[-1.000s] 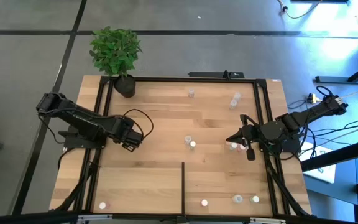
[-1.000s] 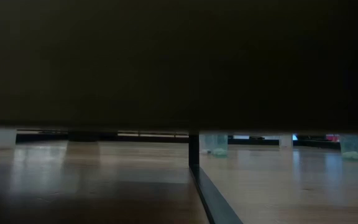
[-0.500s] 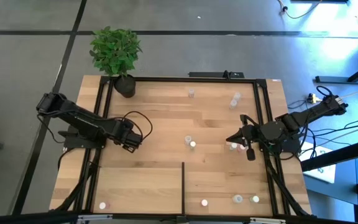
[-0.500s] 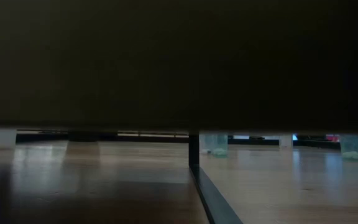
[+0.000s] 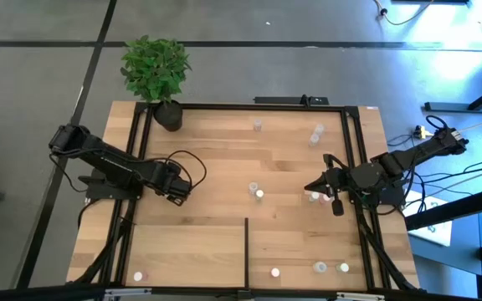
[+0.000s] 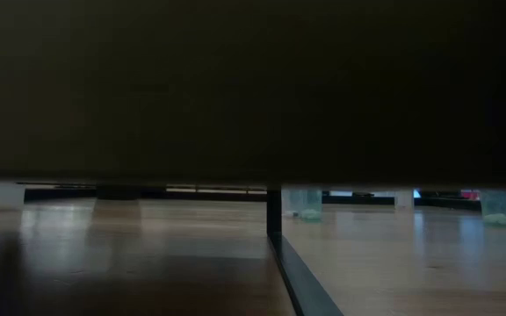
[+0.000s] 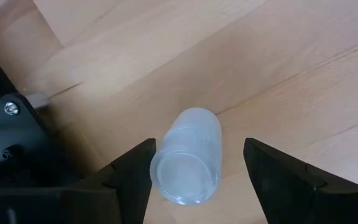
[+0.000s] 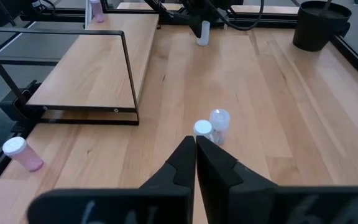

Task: Pick and place medicine bottles onto shelf by color
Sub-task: Put the middle white pill bottle on the shelf

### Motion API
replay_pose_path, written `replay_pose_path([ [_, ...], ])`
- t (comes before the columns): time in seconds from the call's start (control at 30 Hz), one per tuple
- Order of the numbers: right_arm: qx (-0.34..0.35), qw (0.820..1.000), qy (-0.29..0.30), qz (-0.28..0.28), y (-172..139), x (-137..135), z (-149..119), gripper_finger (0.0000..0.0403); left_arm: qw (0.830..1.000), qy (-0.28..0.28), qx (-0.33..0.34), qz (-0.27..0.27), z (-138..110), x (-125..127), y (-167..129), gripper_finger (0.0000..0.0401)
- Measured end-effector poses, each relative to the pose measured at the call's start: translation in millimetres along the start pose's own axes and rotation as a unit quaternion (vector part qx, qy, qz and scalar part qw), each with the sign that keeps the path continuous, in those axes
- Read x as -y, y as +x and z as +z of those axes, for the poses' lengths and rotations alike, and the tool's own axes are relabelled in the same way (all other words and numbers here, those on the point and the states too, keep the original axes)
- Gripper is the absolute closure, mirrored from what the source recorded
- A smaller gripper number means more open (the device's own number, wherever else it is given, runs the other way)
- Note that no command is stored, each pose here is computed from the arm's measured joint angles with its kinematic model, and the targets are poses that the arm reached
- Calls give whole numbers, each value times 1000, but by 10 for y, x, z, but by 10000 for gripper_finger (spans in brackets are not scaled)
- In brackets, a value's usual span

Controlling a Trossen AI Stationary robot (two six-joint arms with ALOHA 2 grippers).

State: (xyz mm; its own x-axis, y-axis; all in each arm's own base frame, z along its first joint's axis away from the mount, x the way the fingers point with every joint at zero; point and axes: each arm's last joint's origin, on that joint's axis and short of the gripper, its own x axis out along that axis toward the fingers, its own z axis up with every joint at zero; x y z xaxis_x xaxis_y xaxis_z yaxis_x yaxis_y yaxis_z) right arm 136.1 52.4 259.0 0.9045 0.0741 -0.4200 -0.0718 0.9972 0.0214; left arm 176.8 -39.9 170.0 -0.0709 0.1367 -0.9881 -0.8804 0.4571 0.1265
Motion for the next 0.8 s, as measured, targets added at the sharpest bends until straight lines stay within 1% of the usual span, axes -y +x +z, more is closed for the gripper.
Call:
replay_pose_path([
  [0.2,0,1000,0,0,0,0,0,386,1000,0,0,0,0,0,0,172],
  [0.67,0,1000,0,0,0,0,0,386,1000,0,-3,-1,-3,-1,-2,247],
  [0.8,0,1000,0,0,0,-1,-1,386,1000,-1,-8,-3,-4,1,-7,263],
])
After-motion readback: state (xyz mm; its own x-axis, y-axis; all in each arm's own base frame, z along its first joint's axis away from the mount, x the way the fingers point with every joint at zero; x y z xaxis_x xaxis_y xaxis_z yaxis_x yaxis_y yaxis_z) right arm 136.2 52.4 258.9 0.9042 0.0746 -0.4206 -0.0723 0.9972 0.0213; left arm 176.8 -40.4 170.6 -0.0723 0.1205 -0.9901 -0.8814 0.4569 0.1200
